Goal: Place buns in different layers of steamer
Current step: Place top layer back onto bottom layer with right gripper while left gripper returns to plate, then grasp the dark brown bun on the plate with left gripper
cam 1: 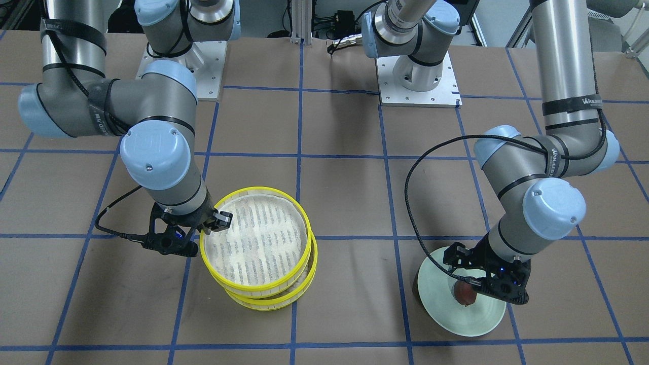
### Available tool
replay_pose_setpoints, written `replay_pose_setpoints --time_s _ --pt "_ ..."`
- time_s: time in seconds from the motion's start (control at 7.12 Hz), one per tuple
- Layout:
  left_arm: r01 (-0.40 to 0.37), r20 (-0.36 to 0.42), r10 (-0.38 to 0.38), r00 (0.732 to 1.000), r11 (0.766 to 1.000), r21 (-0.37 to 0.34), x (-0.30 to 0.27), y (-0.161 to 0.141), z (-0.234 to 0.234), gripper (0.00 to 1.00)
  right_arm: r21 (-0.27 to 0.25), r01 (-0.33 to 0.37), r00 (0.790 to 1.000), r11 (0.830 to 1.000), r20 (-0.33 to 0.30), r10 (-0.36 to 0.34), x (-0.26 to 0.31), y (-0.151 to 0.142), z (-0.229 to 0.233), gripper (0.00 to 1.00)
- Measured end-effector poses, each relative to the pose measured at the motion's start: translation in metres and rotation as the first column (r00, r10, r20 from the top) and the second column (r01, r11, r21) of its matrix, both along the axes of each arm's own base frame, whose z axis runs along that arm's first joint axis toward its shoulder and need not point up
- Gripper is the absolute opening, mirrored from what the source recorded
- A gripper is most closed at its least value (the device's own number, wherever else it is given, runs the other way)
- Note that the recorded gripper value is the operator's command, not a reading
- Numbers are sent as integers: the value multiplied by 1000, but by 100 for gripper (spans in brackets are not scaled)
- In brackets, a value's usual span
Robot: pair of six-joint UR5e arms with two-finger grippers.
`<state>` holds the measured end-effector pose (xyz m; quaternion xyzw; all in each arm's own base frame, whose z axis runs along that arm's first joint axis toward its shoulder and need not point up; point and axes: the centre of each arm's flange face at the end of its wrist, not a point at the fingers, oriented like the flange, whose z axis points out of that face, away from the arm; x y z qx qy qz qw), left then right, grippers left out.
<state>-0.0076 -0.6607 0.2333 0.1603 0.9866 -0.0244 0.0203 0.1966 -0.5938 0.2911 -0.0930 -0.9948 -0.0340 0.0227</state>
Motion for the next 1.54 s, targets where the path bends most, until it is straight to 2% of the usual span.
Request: replay_pose_setpoints --time_s 0.14,0.28,0.42,0.56,0.7,1.12,1.54 --pt "1 -6 -1 1000 1000 13 2 -2 -12 100 2 13 1000 1000 3 -13 4 1 -1 0" --pt "1 -13 0 1000 1000 27 3 -4 -25 82 0 28 1000 1000 2 -28 7 0 -2 0" --pt "2 -18 -1 1000 999 35 3 -6 -34 62 -1 38 999 999 0 -38 10 0 -3 0" --pt "3 -20 -2 1000 999 36 4 -7 -40 14 -1 39 999 999 -5 -39 11 0 -4 0" --pt "3 -22 -3 1000 999 36 4 -8 -42 0 -1 38 999 999 -9 -38 11 0 -4 0" --pt "7 -19 -7 1000 1000 16 5 -12 -33 0 -19 45 999 999 -9 -45 12 -4 -6 0" --pt "-20 -11 20 1000 999 -40 1 -8 11 0 -27 46 999 999 -9 -46 12 -4 -10 0"
